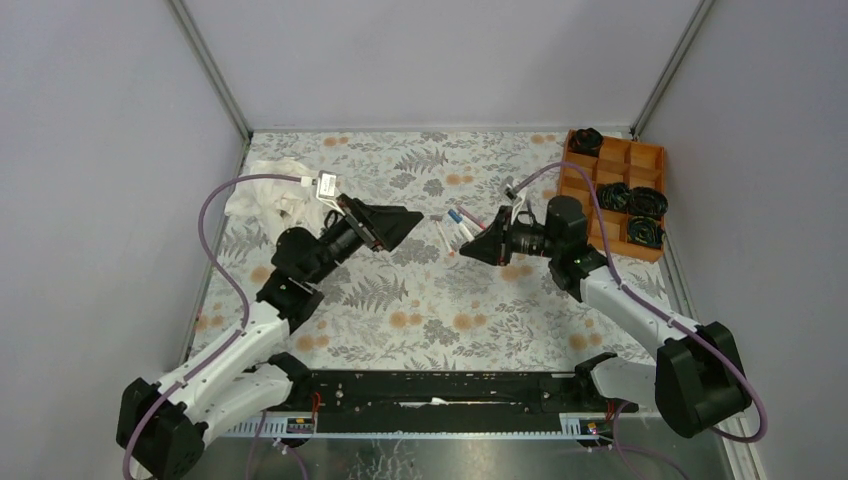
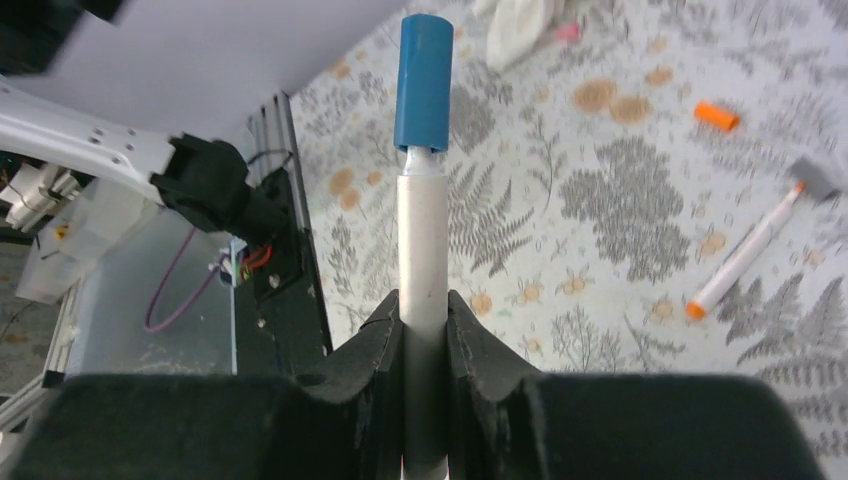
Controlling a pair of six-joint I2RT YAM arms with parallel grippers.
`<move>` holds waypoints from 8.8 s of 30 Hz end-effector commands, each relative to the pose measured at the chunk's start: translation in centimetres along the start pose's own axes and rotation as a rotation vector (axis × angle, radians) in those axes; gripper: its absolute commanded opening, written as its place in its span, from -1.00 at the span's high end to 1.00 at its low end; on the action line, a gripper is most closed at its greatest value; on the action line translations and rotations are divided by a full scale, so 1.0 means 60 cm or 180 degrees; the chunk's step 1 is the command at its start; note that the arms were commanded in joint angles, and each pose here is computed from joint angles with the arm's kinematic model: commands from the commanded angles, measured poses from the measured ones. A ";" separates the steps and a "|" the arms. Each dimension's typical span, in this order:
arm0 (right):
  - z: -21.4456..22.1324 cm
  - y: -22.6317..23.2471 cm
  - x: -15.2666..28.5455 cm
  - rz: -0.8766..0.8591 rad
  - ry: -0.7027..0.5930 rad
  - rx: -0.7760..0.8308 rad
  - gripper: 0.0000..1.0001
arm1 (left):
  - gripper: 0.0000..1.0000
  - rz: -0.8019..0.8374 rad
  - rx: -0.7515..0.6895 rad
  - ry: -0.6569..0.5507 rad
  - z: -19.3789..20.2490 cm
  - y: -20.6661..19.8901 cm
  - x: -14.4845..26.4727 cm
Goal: Insert the pens into the pen caps
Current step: Press the pen cap onto the pen, then place the pen at the center of the board.
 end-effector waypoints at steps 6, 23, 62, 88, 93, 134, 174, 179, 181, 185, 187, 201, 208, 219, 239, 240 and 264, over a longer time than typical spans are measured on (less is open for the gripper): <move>-0.150 0.096 0.026 -0.0629 -0.0501 0.0360 1.00 | -0.91 0.0712 0.0090 -0.0478 -0.039 -0.033 -0.048; -0.174 0.135 0.039 -0.0862 -0.0579 0.0183 1.00 | -0.91 0.1320 0.0226 -0.0567 -0.043 -0.092 -0.125; -0.168 0.113 0.036 -0.0437 -0.0456 0.0063 1.00 | 1.00 0.0966 0.0013 -0.0147 -0.025 -0.105 -0.175; -0.204 0.076 0.038 0.0711 -0.0576 0.0393 1.00 | 1.00 0.0055 0.0298 -0.0018 0.075 -0.128 -0.193; -0.205 0.073 0.040 0.0801 -0.0597 0.0404 1.00 | 1.00 0.0154 0.0331 0.0226 0.100 -0.130 -0.187; -0.238 0.061 0.078 0.0576 -0.0857 0.0207 1.00 | 1.00 0.0518 0.0470 0.1712 0.299 -0.148 -0.087; -0.160 0.025 0.091 0.0737 -0.0597 0.0206 1.00 | -0.31 0.0262 0.0182 0.1218 0.190 -0.154 -0.081; -0.154 0.023 0.091 0.0678 -0.0580 0.0266 1.00 | -0.52 0.0226 -0.0183 0.1093 0.158 -0.135 -0.040; -0.149 0.015 0.096 0.0689 -0.0545 0.0358 1.00 | -0.71 0.0162 -0.0390 0.0960 0.141 -0.120 -0.024; -0.122 -0.031 0.104 0.1039 -0.0330 0.0591 1.00 | -0.98 -0.0125 -0.0755 0.0797 0.119 -0.083 0.000; -0.103 -0.061 0.108 0.1321 -0.0139 0.0586 1.00 | -0.97 -0.0244 -0.0876 0.0817 0.110 -0.062 0.001; -0.035 -0.299 0.124 0.3137 0.0940 -0.0261 0.67 | -0.98 -0.0919 -0.1668 0.1657 0.023 0.078 -0.022; -0.037 -0.365 0.120 0.3194 0.1086 -0.0748 0.52 | -0.97 -0.1095 -0.1876 0.1512 0.038 0.101 0.025; -0.020 -0.392 0.108 0.3030 0.1168 -0.1049 0.22 | -0.97 -0.1198 -0.1956 0.1528 0.040 0.111 0.035; -0.092 -0.144 0.088 0.0142 0.0369 0.0769 -0.68 | -0.98 -0.0941 -0.1151 0.0463 0.010 0.056 0.060; -0.093 -0.141 0.080 0.0086 0.0416 0.0857 -0.72 | -0.98 -0.0962 -0.1129 0.0491 0.014 0.058 0.062; -0.090 -0.254 -0.179 0.0961 0.1974 0.1209 -0.09 | -0.98 -0.2182 -0.1600 0.1032 -0.020 0.186 0.108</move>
Point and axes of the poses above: each gripper's point midway between its finger pads, its own x axis back along the fingers, its own y axis along the line the jaws close on, z = x × y, the point moved 8 cm from there along x, back along the fingers, and after that the axes turned 6 degrees about -x, right-handed, at the moved point
